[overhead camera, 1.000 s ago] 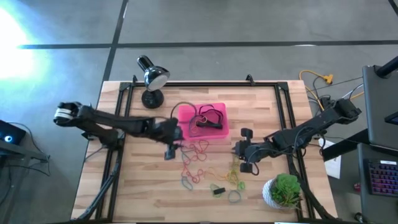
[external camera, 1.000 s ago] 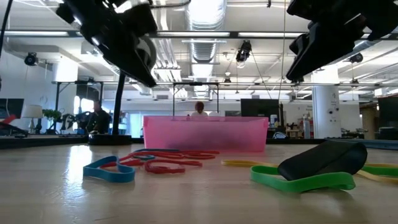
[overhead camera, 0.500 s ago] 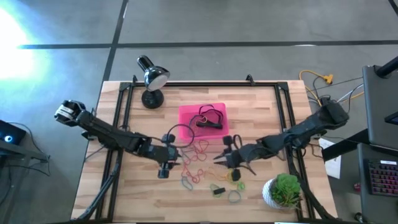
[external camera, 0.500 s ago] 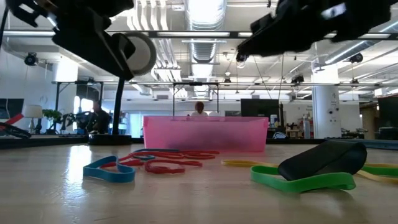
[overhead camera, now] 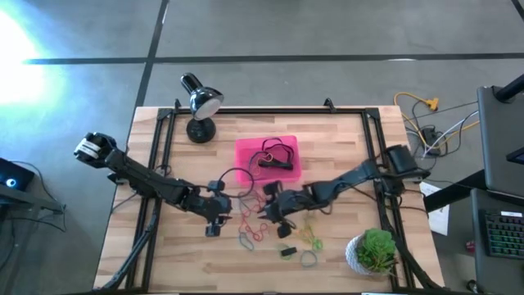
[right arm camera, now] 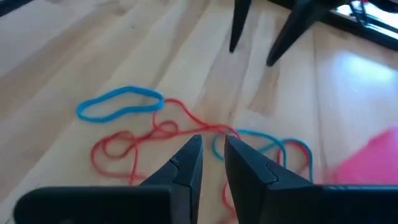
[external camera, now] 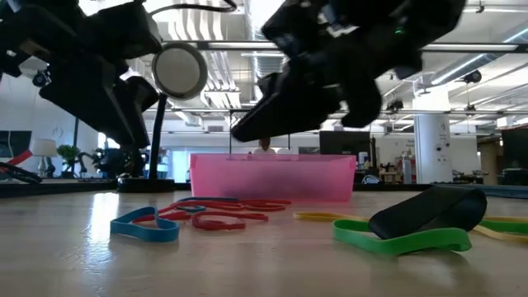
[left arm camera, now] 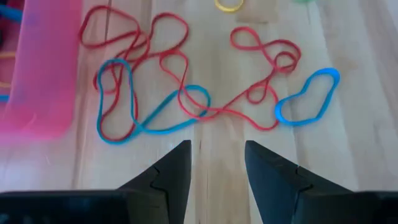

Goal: Pick and place rubber bands into bin
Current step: Put the red rubber band into the red bin

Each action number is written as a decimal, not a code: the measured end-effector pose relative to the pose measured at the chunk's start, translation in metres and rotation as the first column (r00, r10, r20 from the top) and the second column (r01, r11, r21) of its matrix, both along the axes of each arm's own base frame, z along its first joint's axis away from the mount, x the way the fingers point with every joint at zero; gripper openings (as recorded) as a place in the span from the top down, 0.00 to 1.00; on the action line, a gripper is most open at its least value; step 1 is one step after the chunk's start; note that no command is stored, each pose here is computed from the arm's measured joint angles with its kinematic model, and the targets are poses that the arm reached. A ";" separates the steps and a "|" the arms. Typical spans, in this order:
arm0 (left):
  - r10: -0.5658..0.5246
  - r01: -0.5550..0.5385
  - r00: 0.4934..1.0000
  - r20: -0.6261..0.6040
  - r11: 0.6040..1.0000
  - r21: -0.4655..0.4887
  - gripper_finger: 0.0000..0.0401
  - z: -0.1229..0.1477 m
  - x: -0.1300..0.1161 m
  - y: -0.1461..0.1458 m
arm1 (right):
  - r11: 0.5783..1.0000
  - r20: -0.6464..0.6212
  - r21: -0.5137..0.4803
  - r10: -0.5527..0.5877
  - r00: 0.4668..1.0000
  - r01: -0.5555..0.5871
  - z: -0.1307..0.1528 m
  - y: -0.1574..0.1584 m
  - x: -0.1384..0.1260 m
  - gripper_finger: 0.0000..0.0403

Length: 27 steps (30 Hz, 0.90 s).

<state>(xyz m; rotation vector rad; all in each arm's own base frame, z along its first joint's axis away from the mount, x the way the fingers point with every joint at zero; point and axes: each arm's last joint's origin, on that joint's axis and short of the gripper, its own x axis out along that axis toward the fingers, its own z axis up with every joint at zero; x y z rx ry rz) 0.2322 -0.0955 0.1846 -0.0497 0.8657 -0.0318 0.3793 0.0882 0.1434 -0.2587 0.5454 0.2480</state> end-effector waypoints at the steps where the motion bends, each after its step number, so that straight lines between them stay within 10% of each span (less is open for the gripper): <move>1: 0.005 -0.005 1.000 0.000 1.000 -0.006 0.66 -0.001 -0.001 -0.001 | 1.000 -0.006 0.003 -0.003 1.000 0.003 -0.001 -0.003 0.007 0.86; 27: -0.026 0.027 0.998 0.052 0.999 -0.023 0.66 0.006 -0.019 -0.002 | 0.999 -0.296 -0.023 -0.028 0.955 0.022 -0.024 -0.027 0.063 0.62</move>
